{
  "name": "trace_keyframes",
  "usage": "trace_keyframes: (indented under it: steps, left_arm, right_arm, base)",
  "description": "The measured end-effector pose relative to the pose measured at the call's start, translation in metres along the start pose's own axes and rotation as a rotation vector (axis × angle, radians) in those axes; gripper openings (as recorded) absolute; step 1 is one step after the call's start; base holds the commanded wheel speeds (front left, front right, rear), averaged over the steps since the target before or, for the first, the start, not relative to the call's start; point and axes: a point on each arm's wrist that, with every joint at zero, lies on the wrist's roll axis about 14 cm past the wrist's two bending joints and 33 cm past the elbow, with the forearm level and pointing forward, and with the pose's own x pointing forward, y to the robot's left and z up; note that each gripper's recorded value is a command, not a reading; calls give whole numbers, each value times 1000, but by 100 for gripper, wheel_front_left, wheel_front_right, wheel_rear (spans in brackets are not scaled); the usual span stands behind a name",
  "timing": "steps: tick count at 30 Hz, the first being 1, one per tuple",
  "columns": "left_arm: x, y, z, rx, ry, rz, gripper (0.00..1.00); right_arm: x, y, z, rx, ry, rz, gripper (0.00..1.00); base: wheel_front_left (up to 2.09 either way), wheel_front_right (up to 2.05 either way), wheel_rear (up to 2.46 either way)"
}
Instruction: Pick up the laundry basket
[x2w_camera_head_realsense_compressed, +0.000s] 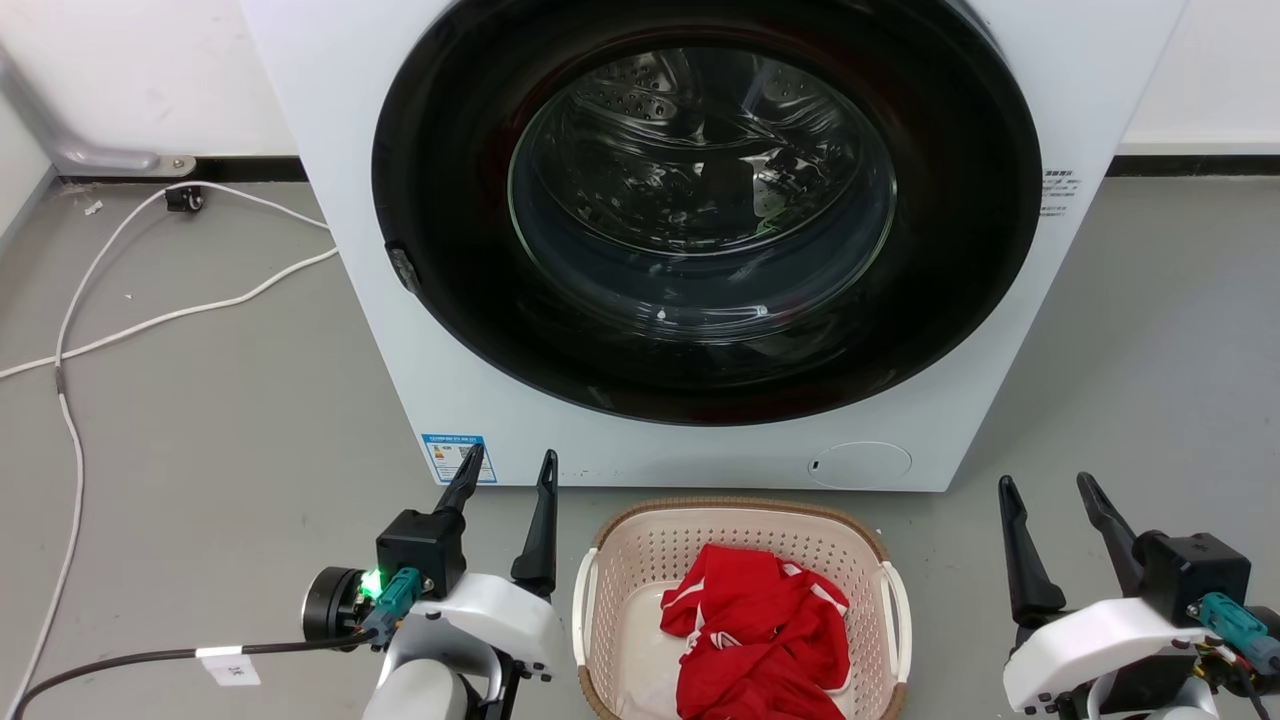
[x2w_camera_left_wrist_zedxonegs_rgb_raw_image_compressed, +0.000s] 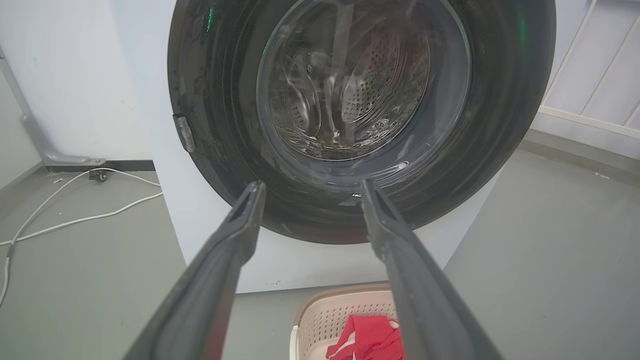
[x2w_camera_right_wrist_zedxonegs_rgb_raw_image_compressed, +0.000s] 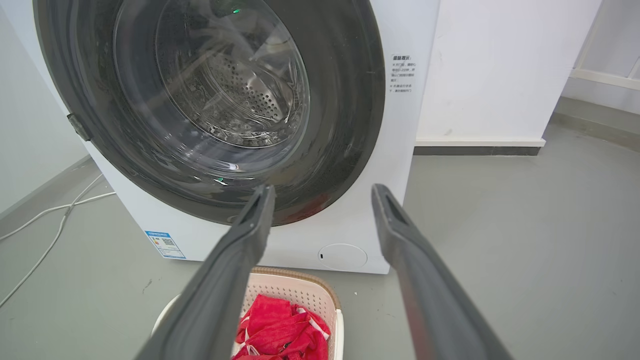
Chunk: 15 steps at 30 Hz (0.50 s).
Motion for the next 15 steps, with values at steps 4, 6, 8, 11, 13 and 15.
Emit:
trace_keyframes:
  steps: [4,6,8,11,13,15]
  left_arm:
    - [0,1,0,-3,0,6,100]
    - [0,1,0,-3,0,7,100]
    - [0,1,0,-3,1,7,100]
    - [0,1,-1,-3,3,7,100]
    - [0,1,-1,-3,4,8,100]
    - [0,2,-4,-3,11,8,100]
  right_arm:
    - [0,0,-1,2,3,0,100]
    - [0,0,-1,2,4,1,100]
    - [0,0,-1,2,4,1,100]
    - [0,0,-2,2,5,1,100]
    - [0,0,-2,2,7,0,100]
    - [0,0,-5,3,15,-1,100]
  base:
    - [0,0,0]
    - [0,0,0]
    - [0,0,0]
    - [0,0,0]
    - [0,0,0]
    - [0,0,0]
